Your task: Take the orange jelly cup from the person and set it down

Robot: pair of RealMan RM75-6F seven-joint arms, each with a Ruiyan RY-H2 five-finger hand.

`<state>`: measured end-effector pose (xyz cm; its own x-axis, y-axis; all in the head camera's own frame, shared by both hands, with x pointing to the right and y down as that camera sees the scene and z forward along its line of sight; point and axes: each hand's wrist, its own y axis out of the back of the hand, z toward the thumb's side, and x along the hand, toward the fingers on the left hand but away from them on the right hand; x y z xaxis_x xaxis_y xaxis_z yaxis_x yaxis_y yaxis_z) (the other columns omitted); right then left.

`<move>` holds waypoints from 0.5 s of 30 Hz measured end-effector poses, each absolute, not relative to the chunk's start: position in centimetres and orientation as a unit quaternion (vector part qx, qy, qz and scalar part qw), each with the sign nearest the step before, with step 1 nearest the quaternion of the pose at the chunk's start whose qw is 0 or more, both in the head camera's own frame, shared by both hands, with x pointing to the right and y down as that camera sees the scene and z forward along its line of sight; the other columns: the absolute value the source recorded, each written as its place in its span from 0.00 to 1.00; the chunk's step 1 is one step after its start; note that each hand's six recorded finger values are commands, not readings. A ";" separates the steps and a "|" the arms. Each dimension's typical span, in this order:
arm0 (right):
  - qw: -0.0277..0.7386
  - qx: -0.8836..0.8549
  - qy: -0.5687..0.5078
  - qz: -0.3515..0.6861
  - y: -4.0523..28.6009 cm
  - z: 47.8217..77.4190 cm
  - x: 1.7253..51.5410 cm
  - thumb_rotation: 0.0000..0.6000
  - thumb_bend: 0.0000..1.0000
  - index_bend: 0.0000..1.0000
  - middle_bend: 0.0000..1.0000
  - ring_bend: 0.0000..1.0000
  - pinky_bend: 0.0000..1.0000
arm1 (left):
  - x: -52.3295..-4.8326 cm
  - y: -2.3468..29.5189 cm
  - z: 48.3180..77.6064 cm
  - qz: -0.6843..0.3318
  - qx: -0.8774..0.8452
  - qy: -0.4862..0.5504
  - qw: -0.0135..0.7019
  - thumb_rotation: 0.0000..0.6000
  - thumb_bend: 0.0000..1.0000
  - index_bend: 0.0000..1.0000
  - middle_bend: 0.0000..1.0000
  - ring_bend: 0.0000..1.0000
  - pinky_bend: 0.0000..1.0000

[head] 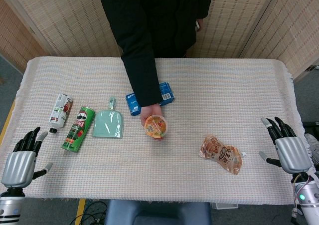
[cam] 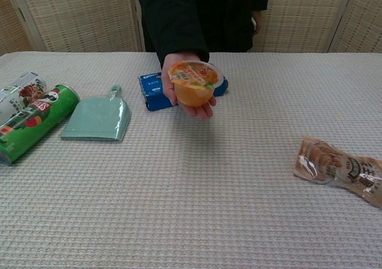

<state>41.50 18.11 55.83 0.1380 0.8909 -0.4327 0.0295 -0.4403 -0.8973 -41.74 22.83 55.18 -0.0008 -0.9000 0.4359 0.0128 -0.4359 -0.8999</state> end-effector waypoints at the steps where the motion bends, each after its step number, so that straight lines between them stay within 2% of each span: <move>1: 0.390 -0.645 -0.357 0.552 18.1 55.9 41.5 1.00 0.19 0.00 0.10 0.04 0.13 | -41.8 22.8 55.2 -0.602 -0.597 0.372 0.379 1.00 0.22 0.14 0.05 0.10 0.22; 9: 0.396 -0.654 -0.352 0.540 17.8 56.0 40.7 1.00 0.19 0.00 0.10 0.04 0.13 | -42.0 22.9 55.0 -0.602 -0.595 0.374 0.379 1.00 0.22 0.14 0.05 0.10 0.22; 15: 0.422 -0.675 -0.337 0.502 16.4 55.8 38.0 1.00 0.19 0.00 0.10 0.04 0.13 | -42.0 22.8 54.8 -0.600 -0.594 0.377 0.381 1.00 0.22 0.14 0.05 0.10 0.22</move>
<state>37.98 16.37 55.76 0.2680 0.8793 -0.3938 0.0315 -0.4165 -0.9086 -42.03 22.75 54.79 -0.0040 -0.9048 0.4258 0.0085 -0.4259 -0.9047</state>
